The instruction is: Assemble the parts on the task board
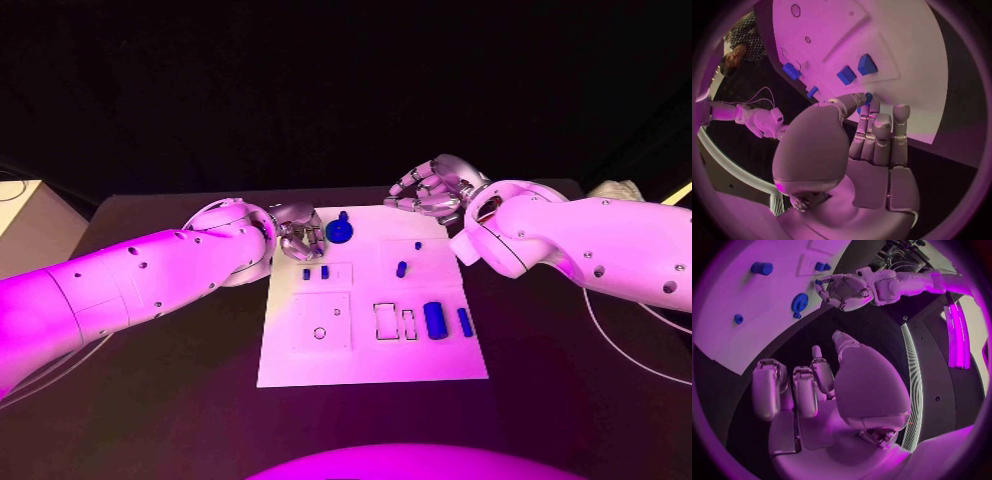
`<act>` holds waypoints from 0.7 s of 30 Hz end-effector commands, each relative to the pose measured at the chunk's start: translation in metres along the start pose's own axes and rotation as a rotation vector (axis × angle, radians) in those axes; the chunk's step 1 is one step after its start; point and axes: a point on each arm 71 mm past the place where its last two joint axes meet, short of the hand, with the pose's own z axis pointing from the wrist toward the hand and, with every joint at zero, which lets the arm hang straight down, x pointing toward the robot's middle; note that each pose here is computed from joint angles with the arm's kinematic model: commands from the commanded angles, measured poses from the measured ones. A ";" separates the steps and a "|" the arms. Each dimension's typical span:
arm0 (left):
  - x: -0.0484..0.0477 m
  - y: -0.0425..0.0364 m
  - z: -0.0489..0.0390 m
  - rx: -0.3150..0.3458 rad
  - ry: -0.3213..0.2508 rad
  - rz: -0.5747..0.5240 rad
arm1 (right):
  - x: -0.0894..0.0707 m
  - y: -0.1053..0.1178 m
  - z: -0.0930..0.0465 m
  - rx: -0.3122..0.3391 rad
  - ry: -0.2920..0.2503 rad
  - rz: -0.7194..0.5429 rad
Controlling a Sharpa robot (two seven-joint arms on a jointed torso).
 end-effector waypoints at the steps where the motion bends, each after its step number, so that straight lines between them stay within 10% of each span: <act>1: 0.0066 -0.0012 0.0007 0.004 0.039 0.012 | 0.001 0.001 0.000 -0.012 0.009 -0.009; 21: 0.0071 0.0008 0.0001 -0.005 0.046 0.009 | 0.000 0.000 -0.001 -0.011 0.004 -0.009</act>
